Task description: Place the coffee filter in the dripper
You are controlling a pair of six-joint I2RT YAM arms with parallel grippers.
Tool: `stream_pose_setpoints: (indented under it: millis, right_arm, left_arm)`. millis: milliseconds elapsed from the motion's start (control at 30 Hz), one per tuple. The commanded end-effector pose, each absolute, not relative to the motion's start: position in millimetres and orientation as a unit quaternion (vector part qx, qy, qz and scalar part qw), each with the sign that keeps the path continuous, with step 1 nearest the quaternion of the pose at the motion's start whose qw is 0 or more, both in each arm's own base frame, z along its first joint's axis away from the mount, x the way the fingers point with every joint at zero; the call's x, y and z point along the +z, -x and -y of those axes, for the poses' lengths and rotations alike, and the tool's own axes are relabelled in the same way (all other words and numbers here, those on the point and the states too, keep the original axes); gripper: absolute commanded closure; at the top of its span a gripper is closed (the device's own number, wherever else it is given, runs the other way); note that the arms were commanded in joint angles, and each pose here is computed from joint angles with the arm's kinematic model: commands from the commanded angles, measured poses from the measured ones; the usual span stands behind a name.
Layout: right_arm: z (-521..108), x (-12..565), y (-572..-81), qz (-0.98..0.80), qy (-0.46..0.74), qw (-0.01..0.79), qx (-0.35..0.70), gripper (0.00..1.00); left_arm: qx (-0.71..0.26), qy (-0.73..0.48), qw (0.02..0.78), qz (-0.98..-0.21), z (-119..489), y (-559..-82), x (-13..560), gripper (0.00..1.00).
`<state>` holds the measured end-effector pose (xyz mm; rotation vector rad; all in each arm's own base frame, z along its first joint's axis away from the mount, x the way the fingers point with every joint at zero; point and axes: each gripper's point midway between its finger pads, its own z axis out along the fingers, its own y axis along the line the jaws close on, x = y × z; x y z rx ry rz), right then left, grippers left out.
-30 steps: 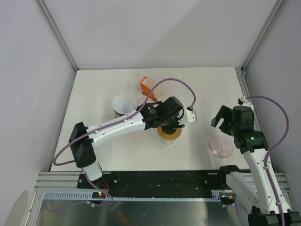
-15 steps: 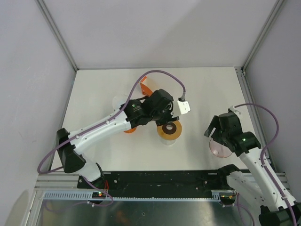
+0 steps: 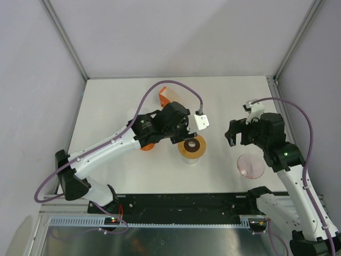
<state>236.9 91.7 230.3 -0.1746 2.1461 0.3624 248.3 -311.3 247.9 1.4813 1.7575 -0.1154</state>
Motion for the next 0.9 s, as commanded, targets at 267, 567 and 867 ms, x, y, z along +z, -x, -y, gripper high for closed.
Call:
stream_pose_setpoints:
  millis: [267, 567, 867]
  right_arm:
    - [-77.2, 223.3, -195.2, -0.732, 0.547, 0.403, 0.044, 0.01]
    - [-12.9, 166.9, -166.0, -0.802, 0.564, 0.194, -0.016, 0.04]
    - [2.7, 142.1, -190.4, -0.807, 0.567, 0.162, -0.031, 0.08]
  left_arm:
    - [-0.066, -0.566, 0.471, -0.674, 277.0, -249.5, 282.4, 0.39]
    - [-0.074, -0.569, 0.483, -0.661, 276.0, -250.1, 286.6, 0.39]
    - [-0.072, -0.567, 0.489, -0.659, 270.4, -247.0, 287.2, 0.38]
